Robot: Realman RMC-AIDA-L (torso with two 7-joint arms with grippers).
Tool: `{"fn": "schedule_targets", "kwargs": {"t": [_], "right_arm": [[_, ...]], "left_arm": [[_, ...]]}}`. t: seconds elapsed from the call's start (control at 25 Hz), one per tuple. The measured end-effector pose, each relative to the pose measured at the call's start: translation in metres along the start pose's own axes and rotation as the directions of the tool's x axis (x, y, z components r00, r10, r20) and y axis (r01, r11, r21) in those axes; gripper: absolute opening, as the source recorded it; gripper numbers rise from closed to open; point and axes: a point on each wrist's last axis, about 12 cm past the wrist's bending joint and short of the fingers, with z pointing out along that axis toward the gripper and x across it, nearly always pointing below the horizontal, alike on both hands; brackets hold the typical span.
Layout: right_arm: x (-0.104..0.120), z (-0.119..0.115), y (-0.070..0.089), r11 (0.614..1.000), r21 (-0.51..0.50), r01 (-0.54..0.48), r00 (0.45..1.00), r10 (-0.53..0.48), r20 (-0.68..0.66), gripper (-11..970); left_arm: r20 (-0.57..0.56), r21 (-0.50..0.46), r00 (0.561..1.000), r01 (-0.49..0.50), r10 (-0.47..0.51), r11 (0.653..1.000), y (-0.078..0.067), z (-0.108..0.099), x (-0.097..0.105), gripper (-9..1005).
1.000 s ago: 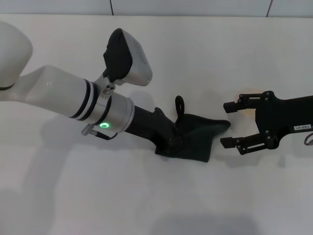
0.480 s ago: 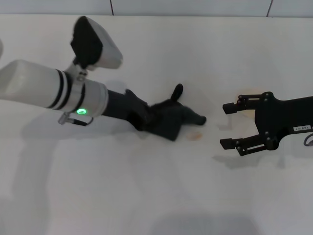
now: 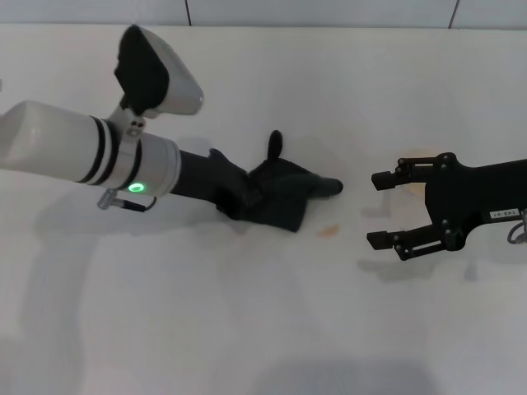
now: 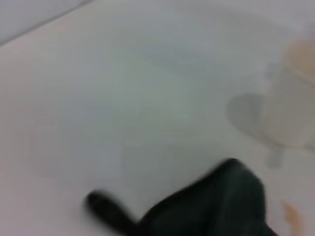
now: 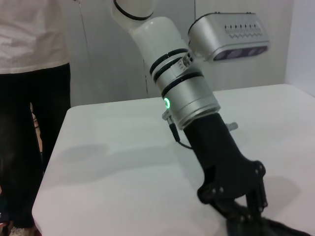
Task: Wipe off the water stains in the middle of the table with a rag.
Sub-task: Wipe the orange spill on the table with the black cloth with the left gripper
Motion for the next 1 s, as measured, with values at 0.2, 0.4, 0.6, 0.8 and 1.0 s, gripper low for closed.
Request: {"fn": "schedule_targets", "kwargs": {"t": [0.2, 0.4, 0.6, 0.8, 1.0], "right_arm": [[0.000, 0.000, 0.000, 1.000, 0.000, 0.000, 1.000, 0.000, 0.002, 843], [0.000, 0.000, 0.000, 1.000, 0.001, -0.005, 1.000, 0.005, 0.003, 843], [0.000, 0.000, 0.000, 1.000, 0.000, -0.008, 1.000, 0.008, 0.003, 843], [0.000, 0.001, 0.001, 1.000, -0.003, -0.009, 1.000, 0.009, 0.004, 843], [-0.001, 0.003, 0.001, 1.000, -0.011, -0.005, 1.000, 0.005, 0.004, 843]], "left_arm": [[-0.003, 0.116, 0.998, -0.056, 0.057, 0.992, -0.018, 0.009, -0.009, 58], [-0.001, 0.172, 0.998, -0.065, 0.066, 0.983, -0.027, 0.010, -0.011, 58], [0.003, 0.212, 0.998, -0.065, 0.066, 0.975, -0.032, 0.010, -0.010, 58], [0.015, 0.165, 0.999, -0.046, 0.044, 0.985, -0.025, 0.006, -0.006, 58], [0.024, 0.069, 1.000, -0.017, 0.015, 0.997, -0.011, 0.000, 0.001, 57]]}}
